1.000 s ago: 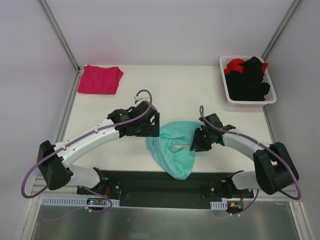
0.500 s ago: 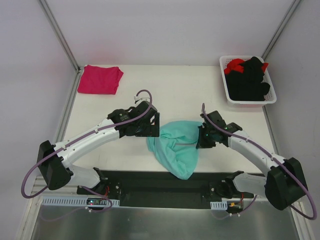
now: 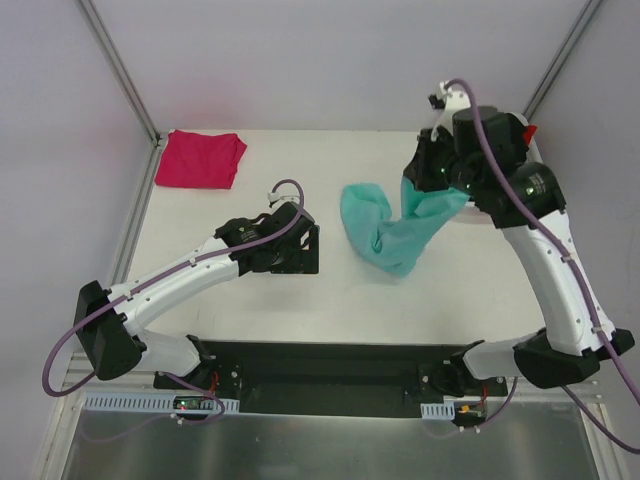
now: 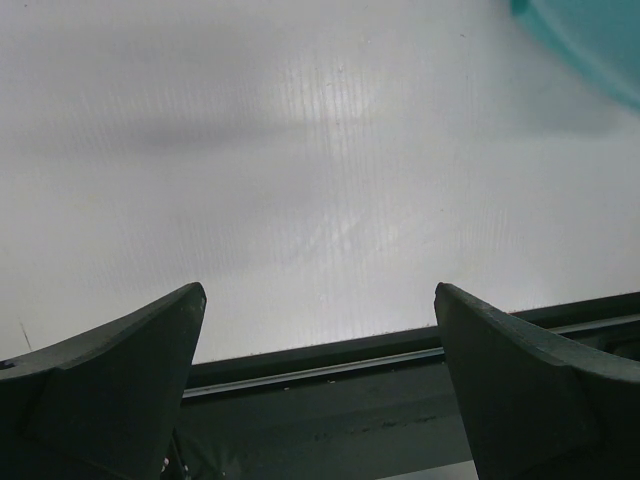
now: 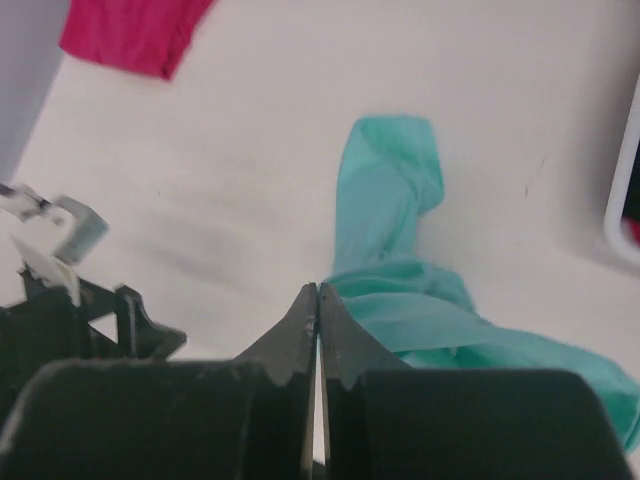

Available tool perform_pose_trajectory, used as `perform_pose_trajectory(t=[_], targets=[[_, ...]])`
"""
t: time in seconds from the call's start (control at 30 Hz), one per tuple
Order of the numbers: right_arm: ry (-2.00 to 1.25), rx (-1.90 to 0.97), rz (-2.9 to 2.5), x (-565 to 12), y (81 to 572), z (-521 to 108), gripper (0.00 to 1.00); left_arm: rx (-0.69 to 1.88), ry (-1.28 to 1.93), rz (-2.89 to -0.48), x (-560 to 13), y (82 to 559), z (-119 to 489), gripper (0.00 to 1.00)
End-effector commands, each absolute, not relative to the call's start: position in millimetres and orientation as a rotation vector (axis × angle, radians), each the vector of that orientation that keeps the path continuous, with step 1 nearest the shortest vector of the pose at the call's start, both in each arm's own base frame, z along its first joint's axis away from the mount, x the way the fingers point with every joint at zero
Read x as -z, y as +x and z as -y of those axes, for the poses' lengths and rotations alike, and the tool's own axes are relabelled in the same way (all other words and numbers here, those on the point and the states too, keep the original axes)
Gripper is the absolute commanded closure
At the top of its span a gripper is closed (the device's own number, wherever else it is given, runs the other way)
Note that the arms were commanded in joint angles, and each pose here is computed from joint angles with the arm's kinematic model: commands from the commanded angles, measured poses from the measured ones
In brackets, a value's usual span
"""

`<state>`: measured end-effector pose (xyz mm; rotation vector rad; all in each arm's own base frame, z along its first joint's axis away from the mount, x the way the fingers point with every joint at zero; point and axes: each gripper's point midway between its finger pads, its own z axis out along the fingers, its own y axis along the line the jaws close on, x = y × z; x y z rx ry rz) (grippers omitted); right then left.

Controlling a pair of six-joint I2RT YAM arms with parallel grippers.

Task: Fold and stack the t-shirts

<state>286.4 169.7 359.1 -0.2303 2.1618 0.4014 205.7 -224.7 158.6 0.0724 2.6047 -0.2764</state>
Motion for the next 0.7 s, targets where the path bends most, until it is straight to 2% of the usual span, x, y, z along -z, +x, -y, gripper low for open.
perform_pose_trajectory(t=[0.0, 0.03, 0.07, 0.2, 0.37, 0.5, 0.67], targets=[[-0.339, -0.358, -2.056, -422, 295, -169, 0.99, 0.3, 0.048, -2.573, -172, 204, 224, 0.01], [-0.363, -0.356, -2.042, -428, 303, -175, 0.99, 0.303, 0.049, -2.569, -174, 203, 223, 0.01], [-0.352, -0.385, -1.958, -459, 302, -175, 0.99, 0.305, 0.045, -2.564, -175, 203, 222, 0.01], [-0.334, -0.464, -1.82, -496, 302, -180, 0.99, 0.313, 0.038, -2.555, -177, 202, 220, 0.01], [-0.356, -0.597, -1.686, -518, 291, -193, 0.99, 0.304, 0.039, -2.564, -174, 200, 218, 0.01], [-0.396, -0.759, -1.545, -538, 260, -200, 0.99, 0.294, 0.038, -2.57, -171, 200, 218, 0.01], [-0.362, -0.775, -1.498, -562, 251, -190, 0.99, 0.311, 0.04, -2.571, -174, 201, 222, 0.01]])
